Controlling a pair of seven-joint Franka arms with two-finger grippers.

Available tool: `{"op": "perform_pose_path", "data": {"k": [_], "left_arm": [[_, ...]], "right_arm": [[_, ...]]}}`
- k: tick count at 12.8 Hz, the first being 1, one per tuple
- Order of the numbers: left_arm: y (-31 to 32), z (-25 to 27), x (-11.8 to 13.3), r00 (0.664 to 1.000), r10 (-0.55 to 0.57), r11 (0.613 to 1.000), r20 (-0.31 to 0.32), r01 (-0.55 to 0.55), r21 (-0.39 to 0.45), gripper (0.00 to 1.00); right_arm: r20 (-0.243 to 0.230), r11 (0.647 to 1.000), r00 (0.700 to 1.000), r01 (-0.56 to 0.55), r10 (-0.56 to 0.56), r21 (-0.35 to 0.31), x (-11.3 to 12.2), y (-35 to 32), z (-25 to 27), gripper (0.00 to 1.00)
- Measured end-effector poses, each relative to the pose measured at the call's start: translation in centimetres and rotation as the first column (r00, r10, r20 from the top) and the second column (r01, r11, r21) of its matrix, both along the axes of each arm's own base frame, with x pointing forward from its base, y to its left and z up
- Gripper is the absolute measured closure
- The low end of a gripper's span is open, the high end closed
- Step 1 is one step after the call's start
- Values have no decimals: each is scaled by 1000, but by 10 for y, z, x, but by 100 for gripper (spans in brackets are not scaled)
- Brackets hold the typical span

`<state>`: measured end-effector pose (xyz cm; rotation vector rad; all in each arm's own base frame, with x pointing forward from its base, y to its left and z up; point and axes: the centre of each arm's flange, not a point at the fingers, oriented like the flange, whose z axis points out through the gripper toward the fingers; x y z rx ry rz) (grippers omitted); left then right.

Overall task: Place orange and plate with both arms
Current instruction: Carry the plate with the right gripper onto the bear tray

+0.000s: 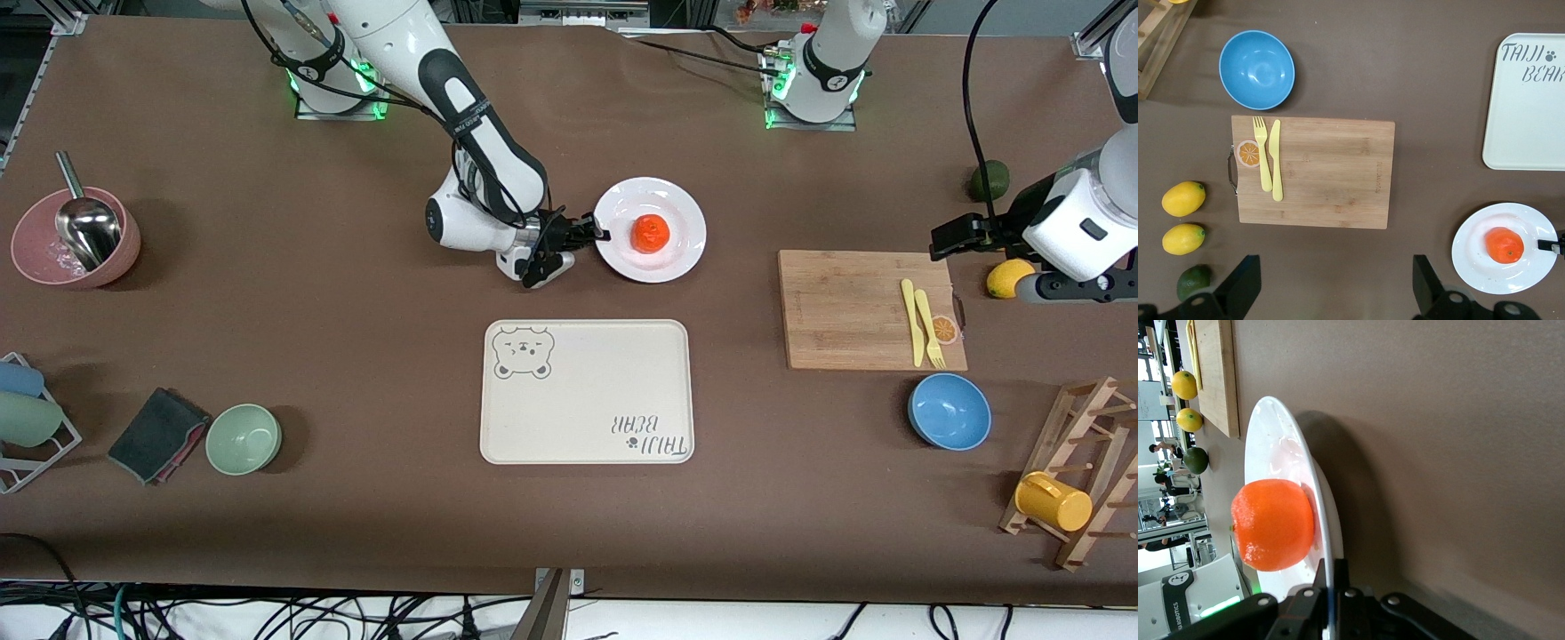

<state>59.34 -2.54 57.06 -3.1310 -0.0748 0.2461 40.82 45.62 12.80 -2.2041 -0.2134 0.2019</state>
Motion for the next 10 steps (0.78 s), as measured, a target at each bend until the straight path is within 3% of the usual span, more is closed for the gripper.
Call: {"op": "perform_pose_path", "data": {"k": [6, 10], "left_arm": [[0, 0, 0, 1000, 0, 1000, -1, 0, -1, 0], [1, 0, 0, 1000, 1, 1000, -1, -1, -2, 0]], "right_arm": [[4, 1000, 1000, 4, -4, 1, 3, -1, 1, 96], [24, 998, 998, 64, -64, -1, 33, -12, 13, 96]]}}
